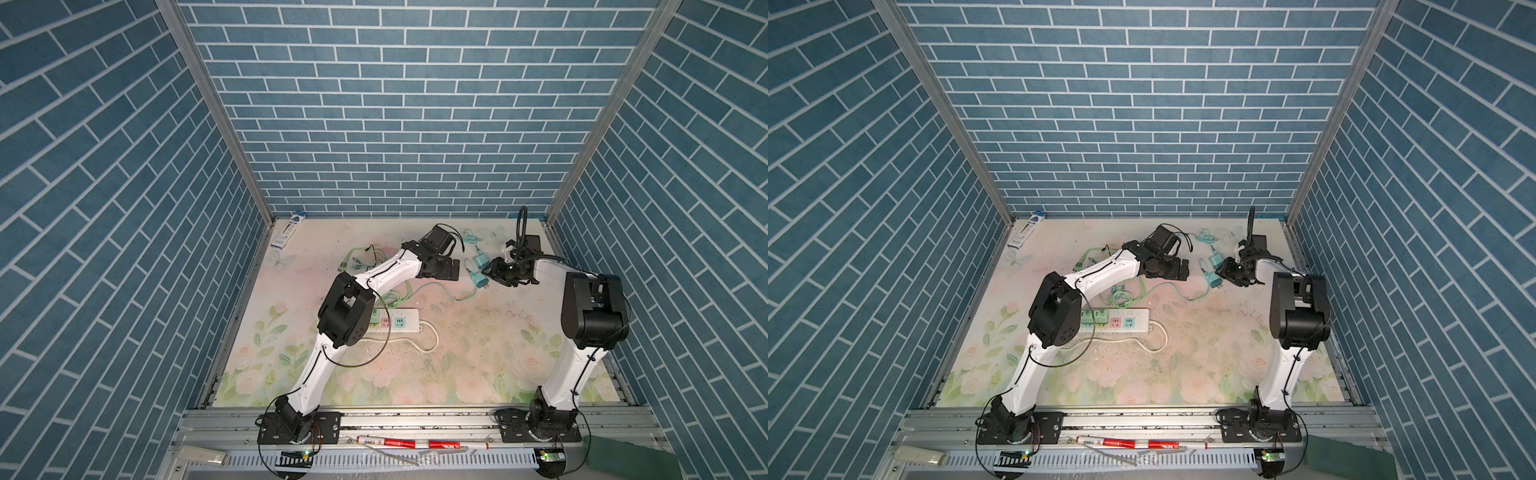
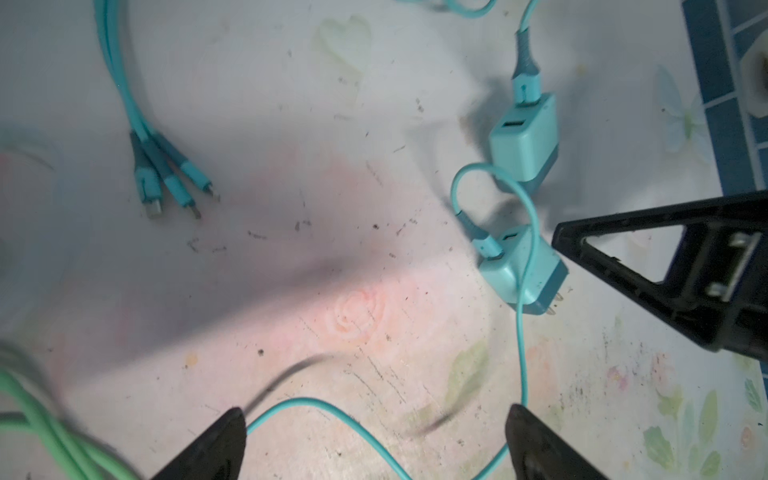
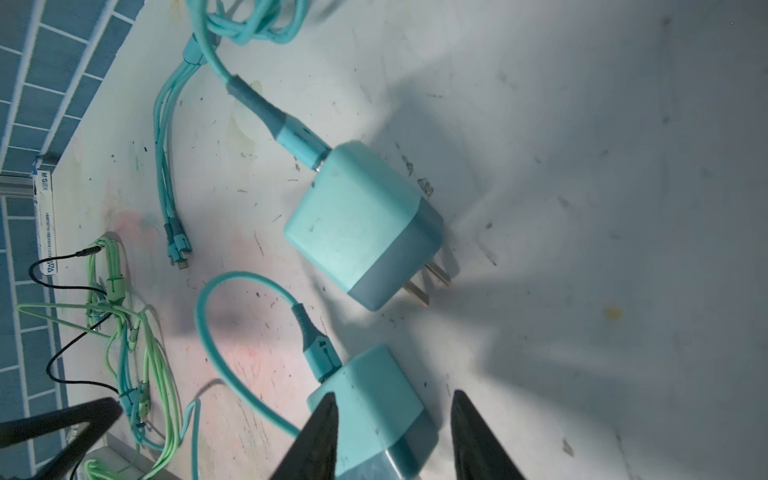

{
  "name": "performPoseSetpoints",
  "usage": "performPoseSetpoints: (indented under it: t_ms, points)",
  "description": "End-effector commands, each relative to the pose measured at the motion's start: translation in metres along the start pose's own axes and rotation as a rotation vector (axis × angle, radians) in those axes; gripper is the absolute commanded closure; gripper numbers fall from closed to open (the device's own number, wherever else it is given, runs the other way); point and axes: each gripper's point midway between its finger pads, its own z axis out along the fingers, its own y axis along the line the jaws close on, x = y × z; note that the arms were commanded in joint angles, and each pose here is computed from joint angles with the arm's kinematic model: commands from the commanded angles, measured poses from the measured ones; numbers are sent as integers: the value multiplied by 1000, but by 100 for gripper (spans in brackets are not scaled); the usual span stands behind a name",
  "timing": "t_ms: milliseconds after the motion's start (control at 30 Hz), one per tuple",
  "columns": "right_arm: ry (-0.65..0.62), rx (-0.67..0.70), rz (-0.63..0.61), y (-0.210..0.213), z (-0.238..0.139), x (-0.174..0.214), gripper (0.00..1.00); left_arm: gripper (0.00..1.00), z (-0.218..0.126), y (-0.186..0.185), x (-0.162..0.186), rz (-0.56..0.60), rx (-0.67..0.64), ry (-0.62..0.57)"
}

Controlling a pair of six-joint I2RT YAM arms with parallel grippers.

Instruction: Insert the plug

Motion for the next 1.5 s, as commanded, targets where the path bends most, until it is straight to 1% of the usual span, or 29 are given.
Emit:
performPoseSetpoints:
  t_ms: [0, 133, 300, 500, 667, 800, 867, 967, 1167, 1300, 1467]
  points:
    - [-31, -61, 24, 14, 0, -14, 56, 3, -20, -16, -9, -56, 57, -45]
    - [-20, -95, 35, 21, 2, -7, 56, 3, -20, -23, -7, -70, 71, -46]
    - [17, -144, 49, 35, 8, 11, 56, 3, -16, -22, -6, -100, 83, -61]
    - [47, -150, 28, 54, 13, 36, 57, 3, -21, -20, -7, -93, 87, -81]
    - [52, -174, 33, 77, 12, 61, 57, 3, -19, -11, -5, -92, 91, -69]
    - [38, -189, 51, 86, 6, 77, 57, 4, -17, -6, 1, -91, 103, -34]
    - [26, -183, 60, 84, 0, 80, 56, 4, -18, -7, 4, -89, 111, -19]
    - [8, -135, 60, 74, -10, 81, 55, 4, -19, -6, 8, -99, 104, -11]
    - [-59, -26, 72, 44, -34, 67, 53, 5, -19, -13, 13, -101, 85, 6]
    - [-83, 0, 80, 29, -44, 61, 53, 5, -17, -19, 19, -91, 58, 18]
    - [-101, 1, 65, 25, -52, 55, 53, 5, -4, -25, 33, -98, 23, 44]
